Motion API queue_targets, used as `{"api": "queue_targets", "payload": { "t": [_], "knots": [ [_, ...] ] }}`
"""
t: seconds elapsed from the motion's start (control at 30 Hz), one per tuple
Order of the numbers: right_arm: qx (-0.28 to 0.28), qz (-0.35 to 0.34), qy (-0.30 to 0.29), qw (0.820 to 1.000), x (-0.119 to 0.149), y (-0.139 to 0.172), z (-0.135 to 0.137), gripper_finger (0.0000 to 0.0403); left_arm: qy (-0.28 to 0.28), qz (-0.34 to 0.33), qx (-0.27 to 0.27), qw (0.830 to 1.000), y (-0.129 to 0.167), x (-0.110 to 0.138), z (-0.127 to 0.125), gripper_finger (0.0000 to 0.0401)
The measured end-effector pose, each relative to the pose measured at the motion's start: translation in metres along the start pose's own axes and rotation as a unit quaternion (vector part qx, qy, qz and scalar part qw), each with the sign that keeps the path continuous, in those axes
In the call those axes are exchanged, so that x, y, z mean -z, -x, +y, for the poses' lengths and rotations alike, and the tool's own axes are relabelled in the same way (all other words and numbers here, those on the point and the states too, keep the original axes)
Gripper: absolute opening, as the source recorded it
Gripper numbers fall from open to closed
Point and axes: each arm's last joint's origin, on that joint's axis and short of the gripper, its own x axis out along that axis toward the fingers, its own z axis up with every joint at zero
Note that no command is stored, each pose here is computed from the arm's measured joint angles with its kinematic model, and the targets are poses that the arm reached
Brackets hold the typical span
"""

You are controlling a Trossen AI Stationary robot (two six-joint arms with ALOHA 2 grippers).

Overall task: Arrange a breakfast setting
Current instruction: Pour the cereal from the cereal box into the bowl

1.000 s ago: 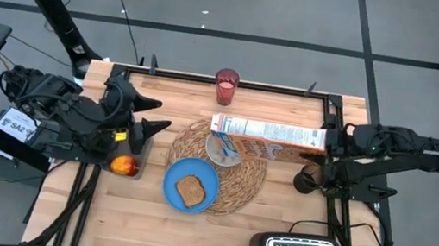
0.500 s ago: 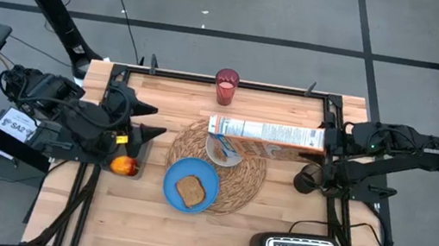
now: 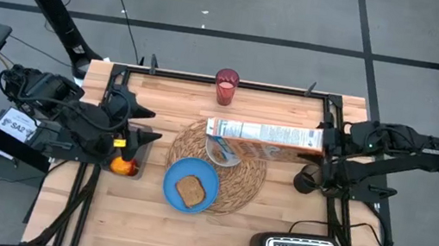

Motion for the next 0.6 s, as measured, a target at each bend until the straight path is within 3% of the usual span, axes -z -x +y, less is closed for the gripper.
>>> {"api": "queue_targets", "payload": {
  "t": [0.5,0.6],
  "knots": [
    [0.004,0.023,0.038,0.999,-0.018,0.002,-0.001,0.0273,0.016,0.01,-0.01,1.0,0.0,0.002,0.002,0.0315],
    [0.008,0.034,0.046,0.998,-0.016,0.001,-0.002,0.0249,0.018,0.01,-0.01,1.0,0.0,0.002,0.002,0.0315]
  ]
}}
